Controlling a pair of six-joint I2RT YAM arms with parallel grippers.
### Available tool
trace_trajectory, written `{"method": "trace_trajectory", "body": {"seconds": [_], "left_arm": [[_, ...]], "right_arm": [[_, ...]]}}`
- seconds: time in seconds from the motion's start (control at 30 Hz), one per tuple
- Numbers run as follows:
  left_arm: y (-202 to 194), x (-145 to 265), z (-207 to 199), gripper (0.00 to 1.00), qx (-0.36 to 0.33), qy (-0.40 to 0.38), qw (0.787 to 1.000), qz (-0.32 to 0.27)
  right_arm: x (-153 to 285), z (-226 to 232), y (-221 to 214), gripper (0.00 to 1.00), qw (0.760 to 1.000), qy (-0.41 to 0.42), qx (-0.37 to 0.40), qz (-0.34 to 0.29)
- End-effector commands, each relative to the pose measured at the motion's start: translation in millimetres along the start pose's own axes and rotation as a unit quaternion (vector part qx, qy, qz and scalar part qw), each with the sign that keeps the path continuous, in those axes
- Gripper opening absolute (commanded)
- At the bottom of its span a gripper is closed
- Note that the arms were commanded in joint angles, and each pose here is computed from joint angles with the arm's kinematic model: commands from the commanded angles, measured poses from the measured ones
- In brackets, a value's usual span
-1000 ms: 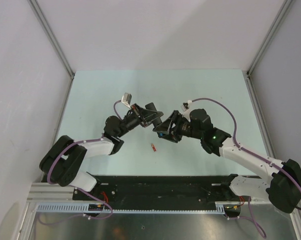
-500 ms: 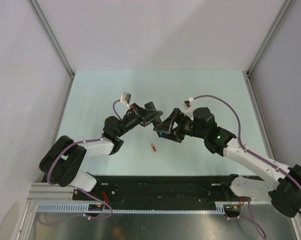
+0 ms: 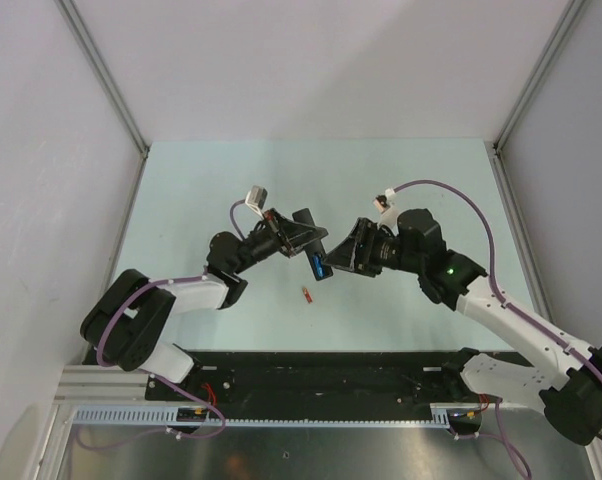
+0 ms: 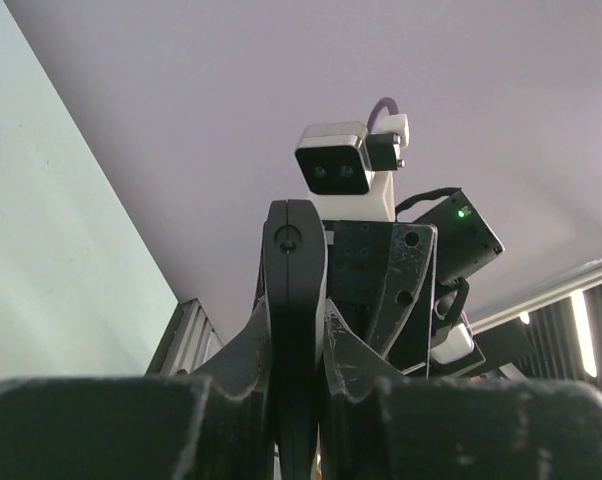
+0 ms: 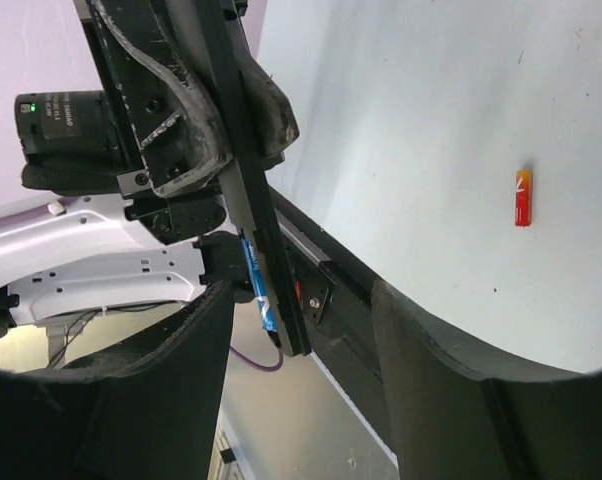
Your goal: Load the batteries into the remote control
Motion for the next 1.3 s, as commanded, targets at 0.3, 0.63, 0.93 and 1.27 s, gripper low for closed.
{"method": "trace_trajectory", "body": {"seconds": [0.3, 0.63, 0.93, 1.27], "left_arm": [[0.5, -2.0, -33.3, 0.00, -0.025, -0.067, 0.997, 0.030], [0.2, -1.1, -38.0, 0.00, -0.029, -0.074, 0.996, 0.032], [0.0, 3.6, -21.1, 0.00, -0.025, -0.053, 0.998, 0.027], [0.4, 7.5, -22.7, 0.00, -0.030, -0.057, 0.998, 0.023]], "right_arm": [[-10.4, 14.0, -9.2, 0.55, 0.997, 0.046, 0.039, 0.050], [-18.1, 6.6, -13.6, 0.52, 0.997, 0.033, 0.032, 0.064], [3.6, 33.8, 1.5, 0.78, 0.996, 0.085, 0.035, 0.020], [21.3, 23.9, 11.3, 0.71, 0.995, 0.011, 0.089, -0.037]]}}
Point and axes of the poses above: each gripper's point midway between its finger pads, its own x axis back along the fingers, its own z axis along the line the jaws close on, y = z × x, the point moved 5 cm from there along x, back along the fingers, and after that the axes turned 1 degree about -x, right-handed, at the moved point
